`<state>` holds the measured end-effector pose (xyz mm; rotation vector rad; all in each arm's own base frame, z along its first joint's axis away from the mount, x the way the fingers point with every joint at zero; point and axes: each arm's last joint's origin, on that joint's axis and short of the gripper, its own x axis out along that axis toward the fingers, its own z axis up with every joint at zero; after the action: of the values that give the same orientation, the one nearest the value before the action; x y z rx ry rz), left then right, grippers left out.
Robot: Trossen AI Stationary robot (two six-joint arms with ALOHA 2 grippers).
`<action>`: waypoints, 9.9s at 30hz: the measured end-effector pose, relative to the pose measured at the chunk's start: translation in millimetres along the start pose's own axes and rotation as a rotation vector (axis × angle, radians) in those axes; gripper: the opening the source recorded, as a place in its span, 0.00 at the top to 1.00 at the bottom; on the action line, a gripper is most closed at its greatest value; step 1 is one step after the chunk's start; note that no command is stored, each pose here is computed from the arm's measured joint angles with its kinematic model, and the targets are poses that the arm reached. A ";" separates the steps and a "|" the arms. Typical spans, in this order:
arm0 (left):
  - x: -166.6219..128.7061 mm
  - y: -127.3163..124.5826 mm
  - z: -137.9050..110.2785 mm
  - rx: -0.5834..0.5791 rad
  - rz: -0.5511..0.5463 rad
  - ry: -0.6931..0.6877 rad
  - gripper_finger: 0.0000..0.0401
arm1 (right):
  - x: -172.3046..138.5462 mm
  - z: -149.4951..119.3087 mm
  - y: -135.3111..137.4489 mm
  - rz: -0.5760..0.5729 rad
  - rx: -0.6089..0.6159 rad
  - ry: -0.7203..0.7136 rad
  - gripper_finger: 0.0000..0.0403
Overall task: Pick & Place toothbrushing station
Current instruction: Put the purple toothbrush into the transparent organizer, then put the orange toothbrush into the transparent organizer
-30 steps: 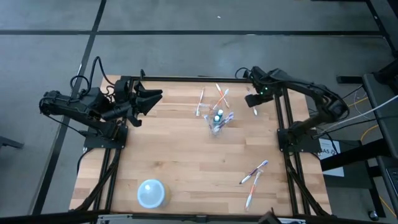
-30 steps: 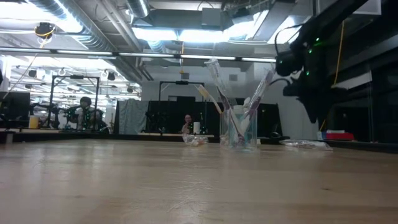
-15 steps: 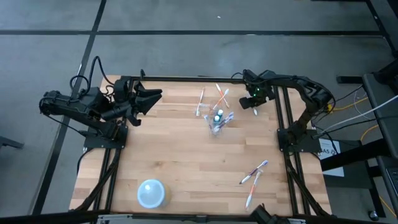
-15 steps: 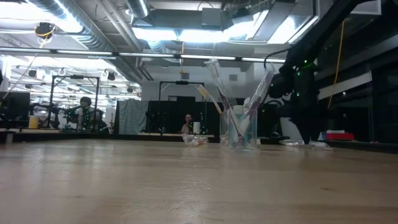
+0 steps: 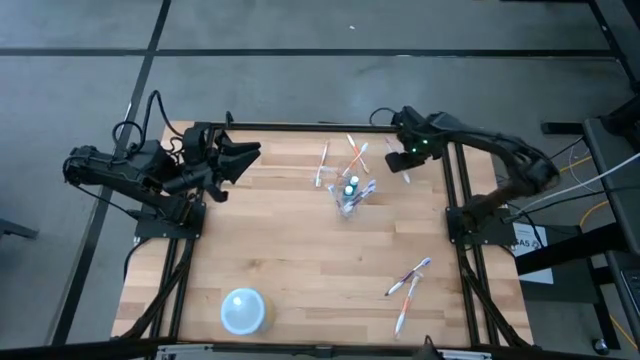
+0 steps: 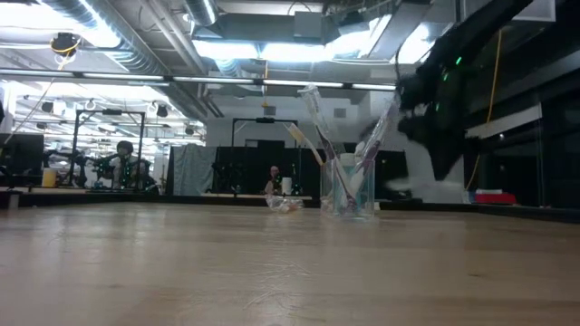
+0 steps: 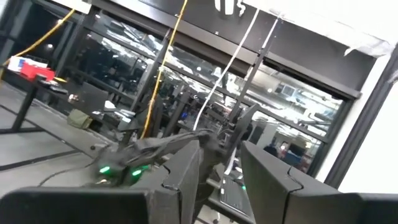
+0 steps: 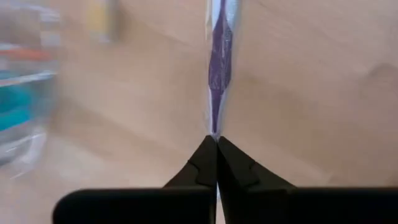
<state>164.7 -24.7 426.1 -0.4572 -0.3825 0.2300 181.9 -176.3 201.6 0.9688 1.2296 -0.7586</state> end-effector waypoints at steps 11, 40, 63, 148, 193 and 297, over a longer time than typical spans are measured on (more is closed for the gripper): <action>2.2 14.1 -17.9 -0.043 0.167 0.129 0.71 | -128.9 -88.4 31.3 0.687 0.061 -0.368 1.00; 92.9 -47.4 -37.3 1.205 0.178 0.410 0.64 | -167.4 -114.2 172.1 1.692 0.122 -0.208 1.00; 124.8 -65.4 -50.9 1.144 0.008 0.339 0.64 | -153.9 -125.8 199.8 1.777 0.130 -0.221 1.00; 155.4 14.4 -7.6 0.837 0.132 0.286 0.96 | -151.8 -140.4 210.3 1.760 -0.098 -0.510 0.62; 143.9 101.5 -288.3 0.435 -0.038 0.292 0.96 | -167.4 -229.8 138.9 1.179 0.227 -0.633 0.62; 69.9 45.9 -63.2 0.637 0.140 0.286 0.68 | -6.6 -334.0 167.6 0.212 0.507 0.229 0.66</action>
<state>247.7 12.0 373.6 0.1144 0.0148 0.3989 191.7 196.8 221.6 1.6118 1.1238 -0.8240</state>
